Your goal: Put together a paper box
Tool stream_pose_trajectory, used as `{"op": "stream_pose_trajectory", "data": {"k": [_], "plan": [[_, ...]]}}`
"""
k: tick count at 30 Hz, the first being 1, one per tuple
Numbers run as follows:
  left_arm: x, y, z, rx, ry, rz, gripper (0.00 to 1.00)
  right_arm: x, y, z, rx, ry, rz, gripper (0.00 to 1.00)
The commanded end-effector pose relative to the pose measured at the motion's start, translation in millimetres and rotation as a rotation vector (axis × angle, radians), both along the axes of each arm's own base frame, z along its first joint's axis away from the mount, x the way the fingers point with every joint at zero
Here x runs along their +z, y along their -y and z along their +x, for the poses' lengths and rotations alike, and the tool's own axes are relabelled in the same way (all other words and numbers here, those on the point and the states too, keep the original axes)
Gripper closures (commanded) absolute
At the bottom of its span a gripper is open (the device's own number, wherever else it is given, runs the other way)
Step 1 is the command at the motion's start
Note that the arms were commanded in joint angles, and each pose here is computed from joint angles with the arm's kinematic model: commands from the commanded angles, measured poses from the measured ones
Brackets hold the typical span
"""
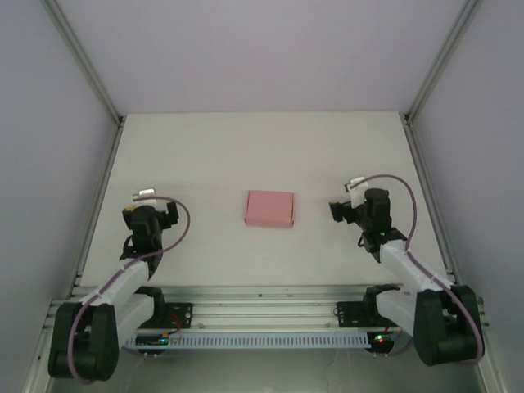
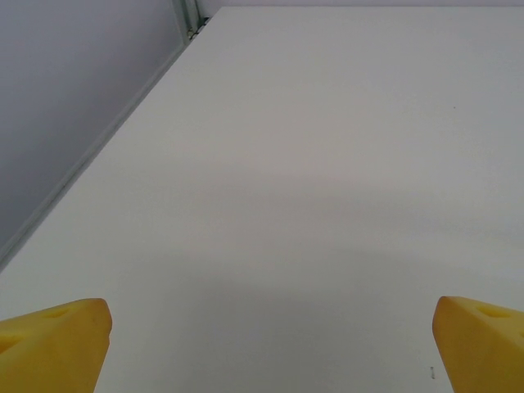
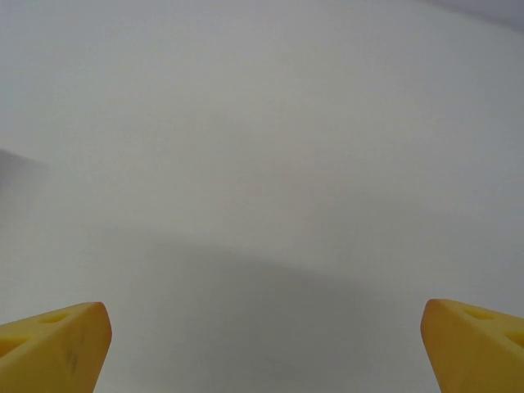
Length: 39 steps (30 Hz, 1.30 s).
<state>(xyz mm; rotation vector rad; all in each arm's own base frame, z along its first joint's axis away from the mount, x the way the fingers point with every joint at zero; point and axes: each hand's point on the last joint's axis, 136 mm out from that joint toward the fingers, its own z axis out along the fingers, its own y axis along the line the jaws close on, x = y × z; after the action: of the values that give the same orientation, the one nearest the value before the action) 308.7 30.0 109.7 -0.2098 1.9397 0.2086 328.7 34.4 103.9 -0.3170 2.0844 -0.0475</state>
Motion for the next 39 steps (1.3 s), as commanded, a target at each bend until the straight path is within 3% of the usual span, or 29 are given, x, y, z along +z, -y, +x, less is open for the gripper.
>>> {"op": "stream_pose_trajectory", "data": {"k": [1,3,5,7,9,12,39], "plan": [[26.6,7.0,15.8,-0.077,0.166,-0.017,0.0,14.8,-1.3,21.1,0.025,0.178,0.093,0.01],[24.4,10.9,19.2,-0.11,0.181,-0.025,0.0,12.1,6.7,29.5,-0.027,0.257,0.202,0.01],[23.8,14.1,25.2,-0.138,0.182,-0.024,0.0,-4.6,5.9,39.4,0.008,0.242,0.217,0.01],[23.3,13.0,32.9,-0.142,0.178,-0.023,0.0,-12.1,13.8,55.1,-0.054,0.233,0.267,0.01],[24.3,13.4,40.0,-0.155,0.185,-0.015,0.0,-20.7,37.6,63.6,-0.156,0.102,0.215,0.01],[23.5,13.0,46.3,-0.16,0.178,-0.006,0.01,-21.2,38.0,61.8,-0.239,0.145,0.175,0.01],[22.2,20.1,53.2,-0.209,0.147,0.005,0.0,-23.6,37.0,62.8,-0.22,0.132,0.189,0.01]]}}
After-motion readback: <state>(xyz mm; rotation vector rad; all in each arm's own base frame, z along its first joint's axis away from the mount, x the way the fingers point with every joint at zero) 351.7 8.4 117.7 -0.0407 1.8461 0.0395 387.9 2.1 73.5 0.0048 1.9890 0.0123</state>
